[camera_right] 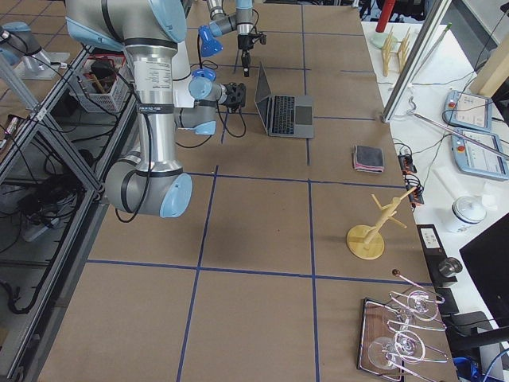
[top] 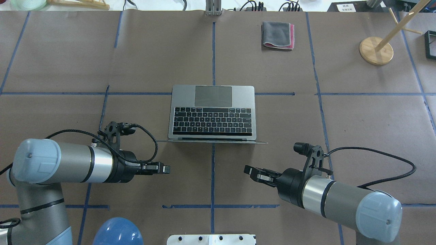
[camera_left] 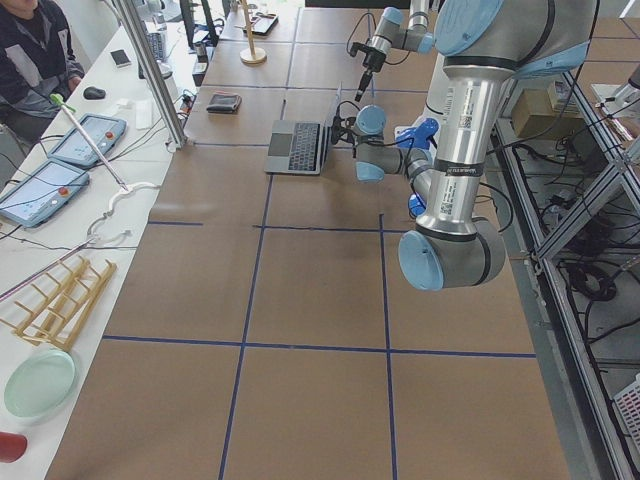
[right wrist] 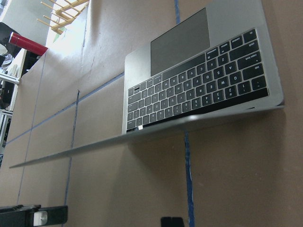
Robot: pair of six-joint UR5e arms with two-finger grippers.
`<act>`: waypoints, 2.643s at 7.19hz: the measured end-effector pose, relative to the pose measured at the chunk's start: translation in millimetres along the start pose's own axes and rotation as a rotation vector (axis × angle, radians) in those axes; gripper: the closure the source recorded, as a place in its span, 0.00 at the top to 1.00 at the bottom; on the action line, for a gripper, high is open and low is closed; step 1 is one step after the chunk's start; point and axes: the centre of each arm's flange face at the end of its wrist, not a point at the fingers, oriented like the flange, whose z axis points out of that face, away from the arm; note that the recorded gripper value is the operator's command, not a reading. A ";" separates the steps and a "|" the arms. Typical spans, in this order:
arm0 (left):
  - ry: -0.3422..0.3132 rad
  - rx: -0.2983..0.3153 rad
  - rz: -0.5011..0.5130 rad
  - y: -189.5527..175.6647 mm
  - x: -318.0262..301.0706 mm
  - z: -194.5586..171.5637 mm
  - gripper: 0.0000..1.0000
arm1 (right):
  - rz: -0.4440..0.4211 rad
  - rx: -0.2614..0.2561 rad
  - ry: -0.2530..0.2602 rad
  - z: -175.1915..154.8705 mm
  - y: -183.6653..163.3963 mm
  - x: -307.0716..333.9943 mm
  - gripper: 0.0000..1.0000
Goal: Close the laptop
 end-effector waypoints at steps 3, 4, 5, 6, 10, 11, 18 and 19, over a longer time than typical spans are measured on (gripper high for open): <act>0.001 0.054 -0.002 -13.0 3.6 -2.8 0.00 | -0.016 0.058 0.082 14.7 -25.4 -11.8 0.01; 0.000 0.062 -0.002 -15.7 4.2 -3.2 0.00 | -0.018 0.068 0.098 16.6 -30.5 -12.6 0.01; -0.002 0.069 -0.005 -18.7 3.6 -4.3 0.00 | -0.019 0.075 0.104 17.0 -35.0 -13.0 0.01; -0.005 0.081 -0.008 -24.4 2.3 -6.2 0.00 | -0.019 0.082 0.105 16.8 -38.8 -13.6 0.01; -0.026 0.128 -0.018 -53.1 -4.5 -7.4 0.00 | -0.016 0.108 0.104 16.7 -53.3 -17.4 0.01; -0.027 0.136 -0.020 -57.9 -4.3 -8.8 0.00 | -0.016 0.115 0.110 17.5 -57.3 -18.3 0.01; -0.052 0.178 -0.035 -87.4 -9.3 -7.7 0.00 | -0.009 0.148 0.177 29.4 -99.2 -27.0 0.01; -0.061 0.184 -0.039 -93.7 -10.3 -5.2 0.00 | -0.009 0.154 0.187 33.5 -102.9 -30.1 0.01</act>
